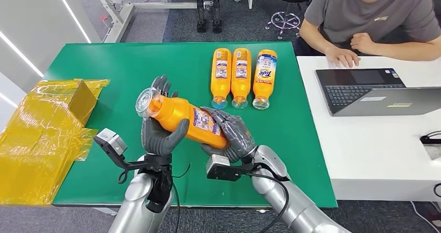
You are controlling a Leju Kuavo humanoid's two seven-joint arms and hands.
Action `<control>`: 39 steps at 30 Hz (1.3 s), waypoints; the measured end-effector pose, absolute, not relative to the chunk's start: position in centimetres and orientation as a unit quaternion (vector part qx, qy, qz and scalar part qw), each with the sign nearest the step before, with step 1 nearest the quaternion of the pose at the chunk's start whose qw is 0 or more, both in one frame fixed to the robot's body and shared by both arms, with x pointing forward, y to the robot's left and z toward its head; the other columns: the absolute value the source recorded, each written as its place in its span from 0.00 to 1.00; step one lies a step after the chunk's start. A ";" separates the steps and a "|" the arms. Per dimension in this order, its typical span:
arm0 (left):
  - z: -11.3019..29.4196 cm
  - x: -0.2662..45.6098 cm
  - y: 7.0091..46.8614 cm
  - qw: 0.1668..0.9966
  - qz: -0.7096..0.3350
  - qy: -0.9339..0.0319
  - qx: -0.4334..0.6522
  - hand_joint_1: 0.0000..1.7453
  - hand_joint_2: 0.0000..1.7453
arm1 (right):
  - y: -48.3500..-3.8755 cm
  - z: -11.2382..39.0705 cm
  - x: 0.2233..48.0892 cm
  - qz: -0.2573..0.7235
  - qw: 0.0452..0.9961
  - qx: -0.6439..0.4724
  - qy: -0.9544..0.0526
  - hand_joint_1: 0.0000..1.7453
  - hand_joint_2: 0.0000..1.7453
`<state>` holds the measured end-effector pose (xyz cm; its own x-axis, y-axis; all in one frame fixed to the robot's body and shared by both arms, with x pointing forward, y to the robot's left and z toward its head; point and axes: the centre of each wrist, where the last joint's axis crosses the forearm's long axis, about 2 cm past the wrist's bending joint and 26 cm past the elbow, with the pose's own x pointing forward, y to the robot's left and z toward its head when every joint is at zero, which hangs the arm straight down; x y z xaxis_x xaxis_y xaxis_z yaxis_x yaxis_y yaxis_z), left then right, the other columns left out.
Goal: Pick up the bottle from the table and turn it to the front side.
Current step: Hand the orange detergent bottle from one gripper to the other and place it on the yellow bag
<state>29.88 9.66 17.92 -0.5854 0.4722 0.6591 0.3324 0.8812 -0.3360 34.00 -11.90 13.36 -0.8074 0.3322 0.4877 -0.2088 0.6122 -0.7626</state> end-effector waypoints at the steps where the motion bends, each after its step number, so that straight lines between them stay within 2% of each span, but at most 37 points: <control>1: 17.9 29.9 9.7 0.395 0.089 -0.886 -0.225 0.00 1.00 | -11.8 13.4 34.1 0.444 0.307 -0.035 -0.841 1.00 1.00; 11: 17.7 30.0 10.0 0.399 0.097 -0.887 -0.212 0.00 1.00 | -11.4 13.3 34.3 0.482 0.312 -0.029 -0.818 1.00 1.00; 12: 17.7 29.9 10.1 0.400 0.098 -0.887 -0.210 0.04 1.00 | -11.4 13.2 34.3 0.486 0.314 -0.030 -0.815 1.00 1.00; 15: 17.5 29.9 10.1 0.403 0.101 -0.885 -0.209 0.79 1.00 | -11.4 13.1 34.3 0.494 0.318 -0.030 -0.809 1.00 1.00; 16: 17.5 29.8 10.1 0.404 0.102 -0.885 -0.208 0.99 1.00 | -11.4 13.1 34.3 0.495 0.319 -0.030 -0.807 1.00 1.00; 28: 17.3 29.8 10.2 0.405 0.100 -0.886 -0.204 1.00 1.00 | -11.5 12.5 33.9 0.496 0.335 -0.036 -0.800 1.00 1.00; 29: 17.3 29.7 10.2 0.405 0.099 -0.886 -0.205 1.00 1.00 | -11.5 12.5 33.9 0.496 0.335 -0.037 -0.800 0.96 1.00; 32: 17.3 29.7 10.2 0.404 0.099 -0.885 -0.207 1.00 1.00 | -11.5 12.4 33.7 0.490 0.334 -0.040 -0.804 0.23 1.00; 33: 17.3 29.7 10.2 0.404 0.099 -0.885 -0.208 1.00 1.00 | -11.5 12.4 33.6 0.486 0.334 -0.042 -0.807 0.02 1.00; 39: 17.3 29.7 10.2 0.404 0.101 -0.885 -0.208 1.00 1.00 | -11.4 12.1 32.6 0.443 0.339 -0.046 -0.829 0.00 1.00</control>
<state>29.75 10.24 17.33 -0.5867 0.4494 0.6736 0.2863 0.8932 -0.3466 32.59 -11.40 12.08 -0.7666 0.3755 0.5209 -0.2237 0.6042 -0.7648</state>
